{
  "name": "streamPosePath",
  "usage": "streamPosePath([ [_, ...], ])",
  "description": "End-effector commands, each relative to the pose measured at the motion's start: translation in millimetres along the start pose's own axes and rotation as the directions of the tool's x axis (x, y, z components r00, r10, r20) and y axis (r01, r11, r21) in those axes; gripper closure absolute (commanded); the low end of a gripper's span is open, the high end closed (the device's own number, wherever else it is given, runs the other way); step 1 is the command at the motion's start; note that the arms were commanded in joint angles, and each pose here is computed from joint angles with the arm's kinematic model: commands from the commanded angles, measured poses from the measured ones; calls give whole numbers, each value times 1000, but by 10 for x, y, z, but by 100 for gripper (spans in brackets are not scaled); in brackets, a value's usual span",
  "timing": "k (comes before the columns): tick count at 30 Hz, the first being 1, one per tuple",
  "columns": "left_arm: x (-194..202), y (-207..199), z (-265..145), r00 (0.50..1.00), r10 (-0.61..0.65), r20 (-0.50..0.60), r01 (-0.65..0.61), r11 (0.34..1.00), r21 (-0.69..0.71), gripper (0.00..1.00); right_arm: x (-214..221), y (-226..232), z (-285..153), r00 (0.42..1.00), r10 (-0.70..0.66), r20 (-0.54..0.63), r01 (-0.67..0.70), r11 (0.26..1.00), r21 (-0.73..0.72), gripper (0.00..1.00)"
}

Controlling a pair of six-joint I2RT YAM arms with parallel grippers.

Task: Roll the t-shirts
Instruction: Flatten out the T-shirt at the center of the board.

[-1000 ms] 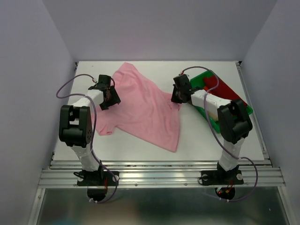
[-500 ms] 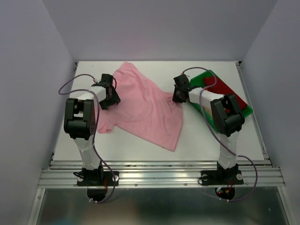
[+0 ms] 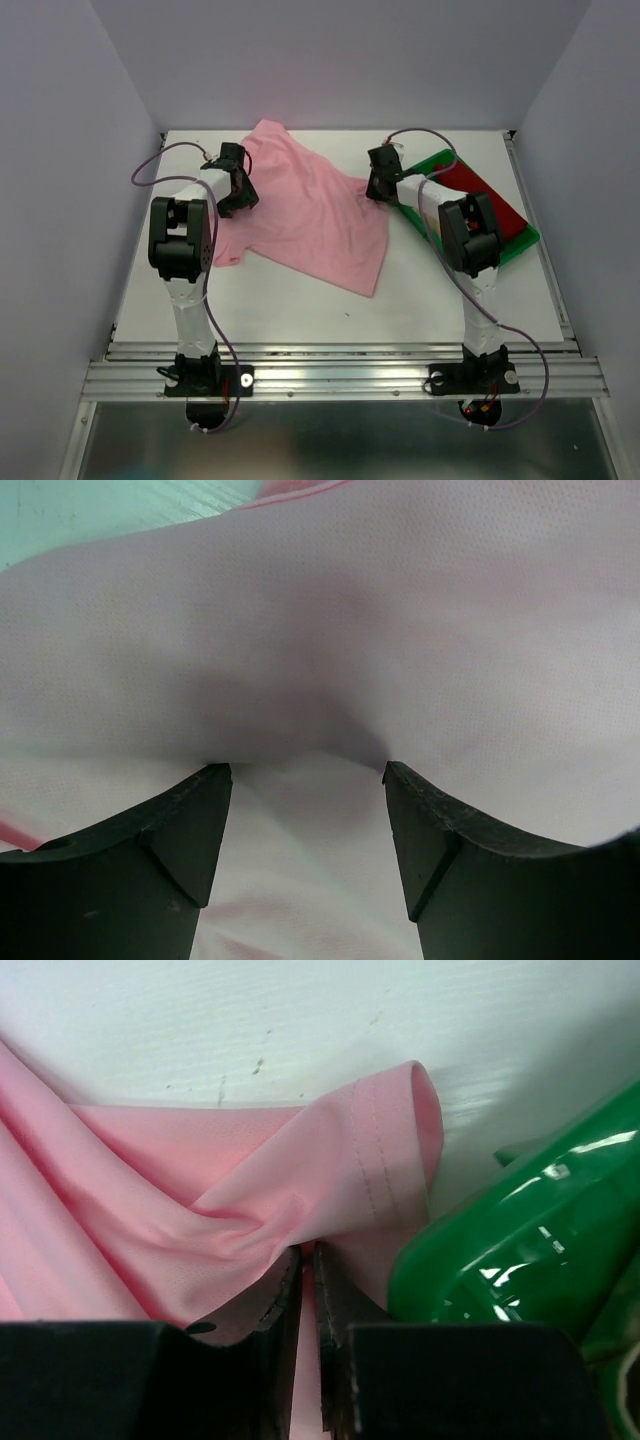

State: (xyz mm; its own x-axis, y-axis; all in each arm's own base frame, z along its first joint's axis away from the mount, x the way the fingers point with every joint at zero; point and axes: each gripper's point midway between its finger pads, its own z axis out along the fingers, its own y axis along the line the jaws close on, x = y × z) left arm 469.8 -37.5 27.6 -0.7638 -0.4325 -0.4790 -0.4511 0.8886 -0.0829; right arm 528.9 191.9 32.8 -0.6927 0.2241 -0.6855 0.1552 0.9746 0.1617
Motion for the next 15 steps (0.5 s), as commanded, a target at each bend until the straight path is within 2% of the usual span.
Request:
streamPosePath([
  [1,-29,19,-52,1000,14,-8,-14,1000,4,27,6,-346,85,999,-37,-34,39,997,73,83],
  [9,-98,-197,-226,999,45,27,-46,998,53,27,-166,-570,71,1000,-25,-17,27,995,93,82],
  [15,-247,-262,-544,994,59,95,-65,996,62,26,-245,-686,51,1000,-25,-5,25,993,112,79],
])
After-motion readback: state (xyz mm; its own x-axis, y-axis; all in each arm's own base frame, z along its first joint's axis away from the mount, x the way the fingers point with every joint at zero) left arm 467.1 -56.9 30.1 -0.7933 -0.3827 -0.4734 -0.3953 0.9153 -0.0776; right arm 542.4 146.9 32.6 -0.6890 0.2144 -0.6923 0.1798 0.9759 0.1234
